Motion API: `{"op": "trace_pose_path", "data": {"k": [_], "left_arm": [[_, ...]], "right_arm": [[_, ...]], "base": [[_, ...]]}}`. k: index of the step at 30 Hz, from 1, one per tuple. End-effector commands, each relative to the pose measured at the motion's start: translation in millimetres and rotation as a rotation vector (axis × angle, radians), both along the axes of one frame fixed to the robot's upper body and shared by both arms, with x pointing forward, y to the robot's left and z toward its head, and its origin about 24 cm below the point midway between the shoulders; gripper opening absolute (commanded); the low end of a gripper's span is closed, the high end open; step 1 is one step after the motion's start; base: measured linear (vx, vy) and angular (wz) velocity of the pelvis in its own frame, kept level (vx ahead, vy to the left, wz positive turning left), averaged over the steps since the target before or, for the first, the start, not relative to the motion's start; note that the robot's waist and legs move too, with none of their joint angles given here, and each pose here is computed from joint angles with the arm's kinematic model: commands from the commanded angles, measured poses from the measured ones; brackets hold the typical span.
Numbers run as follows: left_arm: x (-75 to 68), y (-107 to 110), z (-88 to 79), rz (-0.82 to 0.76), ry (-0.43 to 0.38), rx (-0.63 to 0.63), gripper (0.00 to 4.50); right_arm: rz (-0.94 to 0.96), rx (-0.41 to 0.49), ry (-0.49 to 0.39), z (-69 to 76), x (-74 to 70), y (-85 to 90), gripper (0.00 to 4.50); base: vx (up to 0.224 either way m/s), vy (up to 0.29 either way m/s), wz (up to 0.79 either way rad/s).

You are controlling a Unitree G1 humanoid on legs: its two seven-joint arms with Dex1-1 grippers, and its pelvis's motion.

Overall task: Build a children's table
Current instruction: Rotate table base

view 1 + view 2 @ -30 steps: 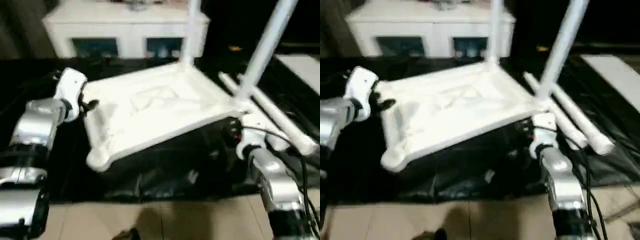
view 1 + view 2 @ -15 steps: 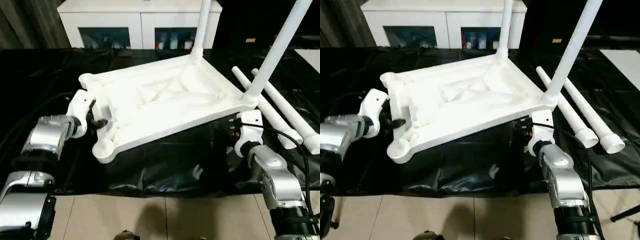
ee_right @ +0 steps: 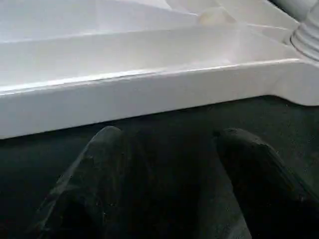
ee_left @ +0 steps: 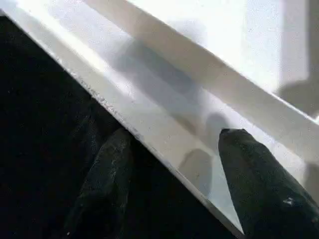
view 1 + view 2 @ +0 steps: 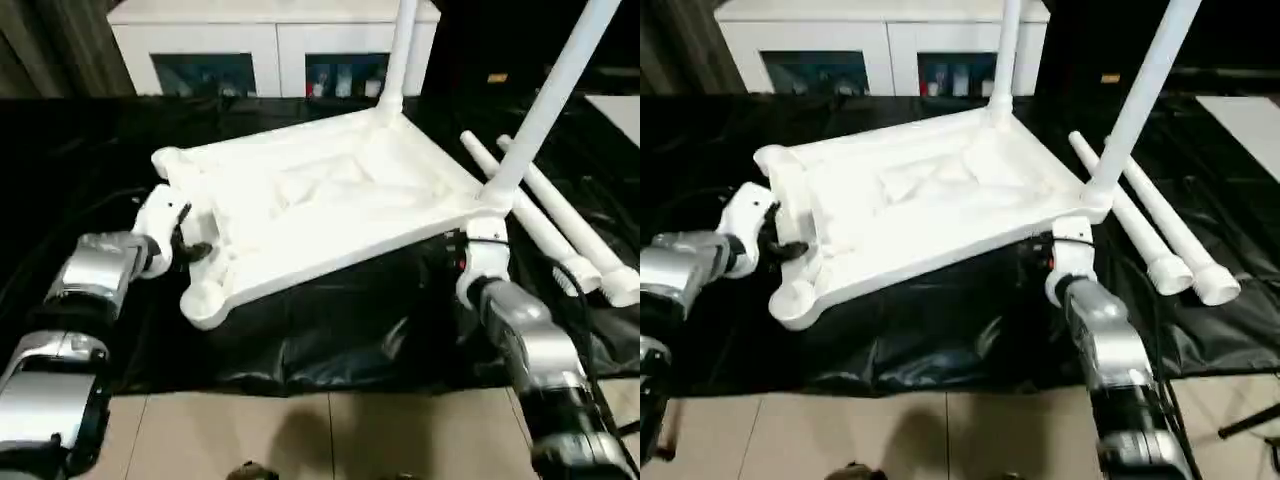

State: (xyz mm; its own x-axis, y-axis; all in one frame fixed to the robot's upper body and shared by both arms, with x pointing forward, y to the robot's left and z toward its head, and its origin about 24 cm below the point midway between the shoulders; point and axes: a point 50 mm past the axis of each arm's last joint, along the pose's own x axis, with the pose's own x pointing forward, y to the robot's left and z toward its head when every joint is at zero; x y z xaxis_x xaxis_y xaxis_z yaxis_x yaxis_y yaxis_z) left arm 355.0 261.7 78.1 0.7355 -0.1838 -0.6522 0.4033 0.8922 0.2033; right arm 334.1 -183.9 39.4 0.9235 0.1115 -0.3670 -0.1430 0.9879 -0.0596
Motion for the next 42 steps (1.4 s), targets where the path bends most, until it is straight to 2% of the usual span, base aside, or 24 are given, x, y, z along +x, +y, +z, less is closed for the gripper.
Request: {"op": "trace_pose_path", "data": {"k": [1, 4, 6, 11, 16, 20, 21, 23, 25, 28, 29, 30, 33, 37, 42], "left_arm": [[-6.3, -2, -6.6, -0.079, 0.057, 0.036, 2.93], [-10.5, -1, -9.1, -0.133, 0.083, 0.072, 2.93], [-20.6, -2, -14.1, -0.219, 0.138, 0.108, 2.93], [-33.5, -11, -14.8, -0.339, 0.18, 0.083, 2.93], [-50.1, -26, -14.5, -0.445, 0.226, 0.056, 2.93], [-54.9, -43, -15.6, -0.463, 0.201, 0.029, 2.93], [-47.8, -47, -17.2, -0.4, 0.147, 0.012, 2.93], [-41.6, -49, -16.5, -0.339, 0.094, 0.003, 2.93], [-32.0, -54, -11.5, -0.243, 0.016, -0.027, 2.93], [-19.9, -63, -1.0, -0.119, -0.059, -0.166, 2.93], [-19.9, -63, -1.0, -0.119, -0.059, -0.166, 2.93], [-17.7, -66, 2.2, -0.092, -0.069, -0.207, 3.15], [-12.9, -68, 7.7, -0.018, -0.081, -0.276, 3.39], [-12.8, -63, 7.5, -0.004, -0.072, -0.256, 3.56], [-15.8, -49, 11.8, -0.029, -0.075, -0.198, 4.0]], "right_arm": [[0.021, -0.01, 0.017, -4.1, 2.8, 3.7, 3.23], [0.058, 0.001, 0.033, -5.5, 7.0, 10.6, 3.23], [0.085, 0.031, 0.019, -3.7, 15.3, 20.0, 3.23], [0.142, 0.037, 0.022, -5.1, 23.4, 33.8, 3.23], [0.25, 0.071, 0.01, -3.2, 24.9, 59.3, 3.23], [0.364, 0.073, 0.001, -5.5, 20.5, 83.1, 3.23], [0.397, 0.075, -0.01, -5.1, 18.8, 89.7, 3.23], [0.412, 0.081, -0.019, -4.6, 18.4, 93.0, 3.23], [0.407, 0.078, -0.035, -2.9, 19.8, 93.8, 3.23], [0.364, 0.058, -0.057, 1.4, 24.1, 86.9, 3.23], [0.364, 0.058, -0.057, 1.4, 24.1, 86.9, 3.23], [0.35, 0.056, -0.063, 2.7, 25.6, 83.9, 3.23], [0.318, 0.043, -0.068, 4.0, 28.3, 73.3, 3.23], [0.299, 0.041, -0.069, 4.0, 28.9, 65.6, 3.23], [0.298, 0.041, -0.065, 2.2, 27.6, 62.0, 3.23]], "base": [[0.0, 0.0, 0.0], [0.0, 0.0, 0.0], [0.0, 0.0, 0.0], [0.0, 0.0, 0.0], [0.0, 0.0, 0.0], [0.0, 0.0, 0.0], [0.0, 0.0, 0.0], [0.0, 0.0, 0.0], [0.0, 0.0, 0.0], [0.0, 0.0, 0.0], [0.0, 0.0, 0.0], [0.0, 0.0, 0.0], [0.0, 0.0, 0.0], [0.0, 0.0, 0.0], [0.0, 0.0, 0.0]]}}
